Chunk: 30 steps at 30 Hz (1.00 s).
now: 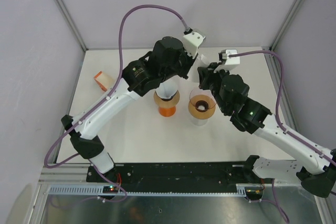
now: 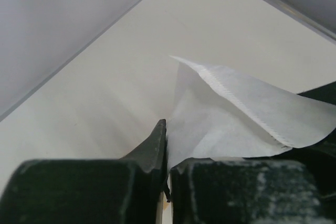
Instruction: Place the coffee filter in the dripper
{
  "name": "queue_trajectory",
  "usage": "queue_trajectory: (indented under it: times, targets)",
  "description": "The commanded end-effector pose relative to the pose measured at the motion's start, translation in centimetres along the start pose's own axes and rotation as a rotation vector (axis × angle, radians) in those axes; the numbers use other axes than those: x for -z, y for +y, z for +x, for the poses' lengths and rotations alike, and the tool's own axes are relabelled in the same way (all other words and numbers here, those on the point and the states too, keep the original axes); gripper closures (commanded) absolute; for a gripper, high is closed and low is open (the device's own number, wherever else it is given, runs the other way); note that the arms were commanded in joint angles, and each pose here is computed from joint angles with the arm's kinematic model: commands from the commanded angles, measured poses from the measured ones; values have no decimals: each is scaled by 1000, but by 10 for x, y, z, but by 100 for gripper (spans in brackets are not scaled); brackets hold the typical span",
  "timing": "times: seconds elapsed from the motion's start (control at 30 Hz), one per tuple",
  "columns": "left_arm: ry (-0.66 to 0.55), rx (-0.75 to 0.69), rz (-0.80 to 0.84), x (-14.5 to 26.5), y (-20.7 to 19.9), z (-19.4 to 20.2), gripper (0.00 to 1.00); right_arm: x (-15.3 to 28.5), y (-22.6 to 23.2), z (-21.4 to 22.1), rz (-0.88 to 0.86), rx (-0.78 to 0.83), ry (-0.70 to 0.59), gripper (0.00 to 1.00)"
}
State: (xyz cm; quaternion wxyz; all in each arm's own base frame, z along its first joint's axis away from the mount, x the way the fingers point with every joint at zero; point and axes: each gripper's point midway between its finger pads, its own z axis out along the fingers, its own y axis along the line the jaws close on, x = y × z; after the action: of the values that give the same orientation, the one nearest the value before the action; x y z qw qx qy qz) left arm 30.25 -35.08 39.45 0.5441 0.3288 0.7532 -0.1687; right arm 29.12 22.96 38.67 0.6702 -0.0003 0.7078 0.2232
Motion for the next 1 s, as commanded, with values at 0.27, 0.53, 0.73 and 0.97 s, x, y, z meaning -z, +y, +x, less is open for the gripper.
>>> queue_trajectory:
  times: [0.27, 0.53, 0.73, 0.97]
  targets:
    - [-77, -37, -115, 12, 23, -21, 100, 11, -40, -40, 161, -54, -186, 100]
    - [-44, -59, -121, 6, 23, -8, 87, 7, -37, -18, 104, 15, -91, 100]
    - [-63, -39, -6, 14, 5, -11, 56, 15, -67, 21, 113, 49, 148, 100]
    - [-94, -25, 140, 36, -17, -15, 36, 47, -77, 59, 73, 57, 447, 100]
